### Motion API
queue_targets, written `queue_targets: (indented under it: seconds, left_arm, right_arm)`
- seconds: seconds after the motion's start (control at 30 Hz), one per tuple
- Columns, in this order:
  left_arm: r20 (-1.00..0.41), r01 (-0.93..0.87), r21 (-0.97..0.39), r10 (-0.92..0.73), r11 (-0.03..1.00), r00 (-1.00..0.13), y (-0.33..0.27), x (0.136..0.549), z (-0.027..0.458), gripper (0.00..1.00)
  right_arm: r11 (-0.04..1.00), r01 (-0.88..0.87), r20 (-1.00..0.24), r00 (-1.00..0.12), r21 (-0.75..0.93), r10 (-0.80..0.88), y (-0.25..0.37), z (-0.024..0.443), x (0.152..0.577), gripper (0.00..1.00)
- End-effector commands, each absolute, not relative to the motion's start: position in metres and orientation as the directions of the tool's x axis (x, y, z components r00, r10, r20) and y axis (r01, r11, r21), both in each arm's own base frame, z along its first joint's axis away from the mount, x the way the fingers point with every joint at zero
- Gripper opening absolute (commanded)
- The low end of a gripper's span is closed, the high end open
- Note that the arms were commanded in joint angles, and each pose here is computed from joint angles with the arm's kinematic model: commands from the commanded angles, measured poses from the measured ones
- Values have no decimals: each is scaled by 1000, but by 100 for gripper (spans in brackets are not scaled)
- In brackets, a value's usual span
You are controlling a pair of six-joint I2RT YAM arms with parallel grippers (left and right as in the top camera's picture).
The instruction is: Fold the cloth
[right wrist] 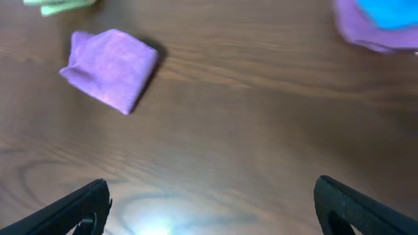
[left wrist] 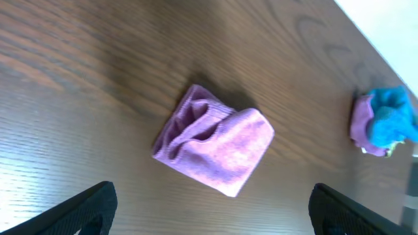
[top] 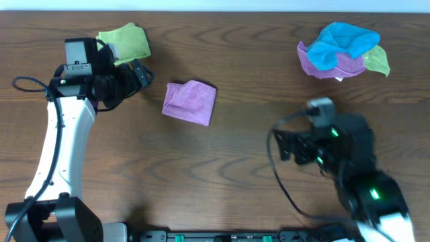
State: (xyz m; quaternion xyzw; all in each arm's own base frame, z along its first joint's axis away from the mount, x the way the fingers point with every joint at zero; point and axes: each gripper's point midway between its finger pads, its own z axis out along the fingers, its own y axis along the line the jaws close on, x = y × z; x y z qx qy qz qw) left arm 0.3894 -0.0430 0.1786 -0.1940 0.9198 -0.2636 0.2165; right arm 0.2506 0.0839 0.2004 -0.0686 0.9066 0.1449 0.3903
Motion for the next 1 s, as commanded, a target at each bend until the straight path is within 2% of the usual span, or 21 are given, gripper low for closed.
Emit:
queue_targets:
  seconds: [0.0,0.27,0.5,0.73,0.97]
  left_arm:
    - [-263,-234,-614,-476,753,-839,-51,384,184,95]
    - [-182,-261,-646,-477,717,-860,-61,371,172,95]
    - [-93,-296,-664,-470,686,-878,-70,354,149,95]
    - [-87,-293,-674,-467,678,-880,-72,350,132,95]
    - [-41,-348,-722,-540,597,-841,-77,348,98,95]
  right_arm:
    - [970,-140,-760,-647,200,64,53,207,235,99]
    - [974,-59,-833,-531,219,155,30,234,218,99]
    - [974,-57,-825,-544,220,155,30,231,216,99]
    - [974,-57,-824,-545,220,155,30,231,216,99]
    - [974,-57,-824,-545,220,155,30,231,216,99]
